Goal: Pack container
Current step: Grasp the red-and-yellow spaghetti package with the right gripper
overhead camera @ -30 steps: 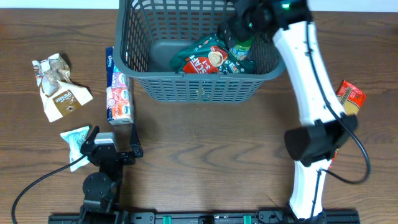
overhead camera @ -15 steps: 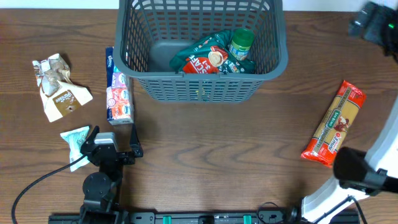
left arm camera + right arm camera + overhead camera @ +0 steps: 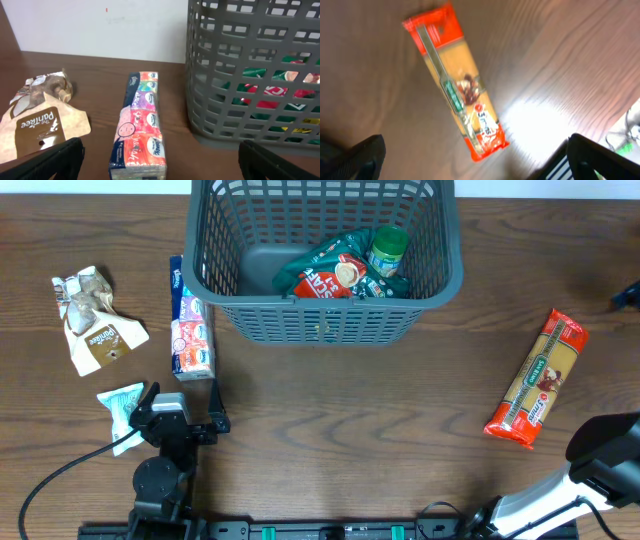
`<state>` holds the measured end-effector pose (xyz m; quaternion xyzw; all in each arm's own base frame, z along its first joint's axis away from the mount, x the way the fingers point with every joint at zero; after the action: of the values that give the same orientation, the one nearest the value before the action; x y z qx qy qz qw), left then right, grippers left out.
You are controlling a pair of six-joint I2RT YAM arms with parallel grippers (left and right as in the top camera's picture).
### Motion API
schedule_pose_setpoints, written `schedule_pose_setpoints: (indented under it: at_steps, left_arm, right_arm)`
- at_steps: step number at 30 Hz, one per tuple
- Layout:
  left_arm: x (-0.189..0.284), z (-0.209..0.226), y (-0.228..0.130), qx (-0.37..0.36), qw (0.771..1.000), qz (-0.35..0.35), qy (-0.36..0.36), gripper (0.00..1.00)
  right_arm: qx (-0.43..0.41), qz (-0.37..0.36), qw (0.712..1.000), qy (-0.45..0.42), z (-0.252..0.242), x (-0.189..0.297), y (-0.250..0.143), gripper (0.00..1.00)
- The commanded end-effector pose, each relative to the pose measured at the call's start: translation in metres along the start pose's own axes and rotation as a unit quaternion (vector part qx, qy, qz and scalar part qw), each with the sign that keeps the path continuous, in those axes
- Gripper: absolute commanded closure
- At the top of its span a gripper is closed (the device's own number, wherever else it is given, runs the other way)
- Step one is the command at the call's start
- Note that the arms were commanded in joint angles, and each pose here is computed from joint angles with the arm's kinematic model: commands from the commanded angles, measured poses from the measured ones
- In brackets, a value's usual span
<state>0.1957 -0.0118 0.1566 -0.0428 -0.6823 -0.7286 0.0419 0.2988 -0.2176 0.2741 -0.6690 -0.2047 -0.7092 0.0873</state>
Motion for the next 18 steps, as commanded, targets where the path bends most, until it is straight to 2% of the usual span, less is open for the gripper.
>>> schedule_pose_setpoints:
  at_steps: [1, 9, 18]
  left_arm:
    - [-0.001, 0.0, -0.012, -0.001, 1.0, 0.023, 0.001, 0.02]
    - [-0.001, 0.0, -0.012, -0.001, 1.0, 0.022, 0.001, 0.02]
    - [-0.001, 0.0, -0.012, -0.001, 1.0, 0.023, 0.001, 0.01]
  right_arm:
    - [0.054, 0.057, 0.997, 0.01, 0.013, -0.043, -0.02, 0.01]
    - [0.096, 0.078, 0.992, 0.01, 0.026, -0.139, -0.05, 0.01]
    - [0.117, 0.061, 0.991, 0.021, 0.017, -0.203, -0.072, 0.01]
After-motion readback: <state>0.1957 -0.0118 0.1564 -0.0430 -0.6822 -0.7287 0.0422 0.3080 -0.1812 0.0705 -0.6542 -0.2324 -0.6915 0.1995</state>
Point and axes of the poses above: each gripper's point midway between its finger pads, its own x axis back along the fingers, its own z axis along the line the jaws close on, y = z × x, the point moved 5 cm from there along x, back along the fingers, and after that the axes turned 8 degrees about -x, right-handed, at the moved point
